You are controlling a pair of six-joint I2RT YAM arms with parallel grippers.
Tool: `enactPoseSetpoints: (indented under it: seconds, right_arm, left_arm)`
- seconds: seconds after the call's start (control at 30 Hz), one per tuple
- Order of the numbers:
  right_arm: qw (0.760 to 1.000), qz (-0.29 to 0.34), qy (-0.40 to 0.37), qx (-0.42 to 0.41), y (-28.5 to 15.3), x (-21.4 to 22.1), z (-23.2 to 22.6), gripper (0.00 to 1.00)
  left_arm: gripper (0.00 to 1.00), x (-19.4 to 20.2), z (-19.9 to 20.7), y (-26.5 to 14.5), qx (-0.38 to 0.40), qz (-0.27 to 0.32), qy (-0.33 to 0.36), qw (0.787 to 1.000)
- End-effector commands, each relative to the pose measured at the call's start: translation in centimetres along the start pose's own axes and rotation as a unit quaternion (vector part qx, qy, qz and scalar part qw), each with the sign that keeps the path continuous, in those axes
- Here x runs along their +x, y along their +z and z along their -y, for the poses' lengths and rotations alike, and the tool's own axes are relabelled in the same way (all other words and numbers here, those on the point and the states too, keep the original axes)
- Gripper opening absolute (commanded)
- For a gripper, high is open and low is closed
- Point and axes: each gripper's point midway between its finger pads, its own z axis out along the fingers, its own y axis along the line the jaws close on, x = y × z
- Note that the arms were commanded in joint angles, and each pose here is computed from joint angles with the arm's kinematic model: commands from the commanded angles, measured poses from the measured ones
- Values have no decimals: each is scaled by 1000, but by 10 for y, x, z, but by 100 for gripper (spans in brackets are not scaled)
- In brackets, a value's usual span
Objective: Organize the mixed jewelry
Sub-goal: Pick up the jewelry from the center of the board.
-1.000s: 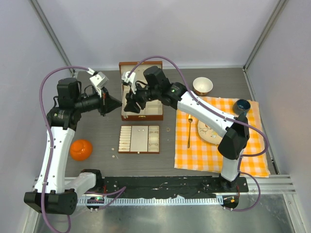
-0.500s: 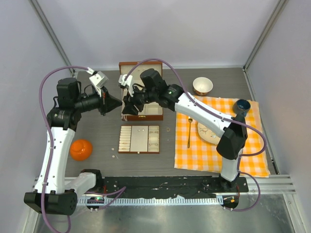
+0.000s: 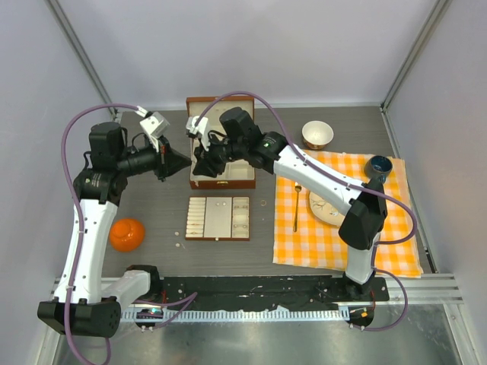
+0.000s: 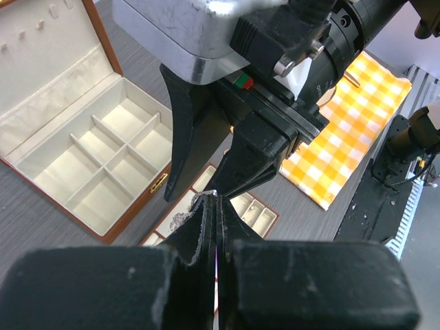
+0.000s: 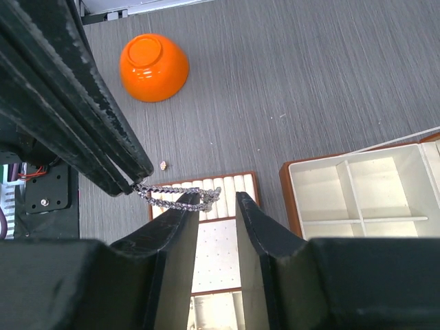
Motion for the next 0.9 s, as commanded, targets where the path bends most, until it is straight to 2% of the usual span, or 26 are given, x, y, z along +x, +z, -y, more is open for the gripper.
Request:
enactPoseSetpoints:
  seconds: [0.0,0.87]
  right_arm:
    - [999,36,-32,11,-6,-30,3,33]
    - [998,27,-49,5,-24,-24,-8,34]
  left_arm:
    - [0,-8,8,-2,11,16,20,1000]
    - [0,-4,0,-1,-5,12,25,1000]
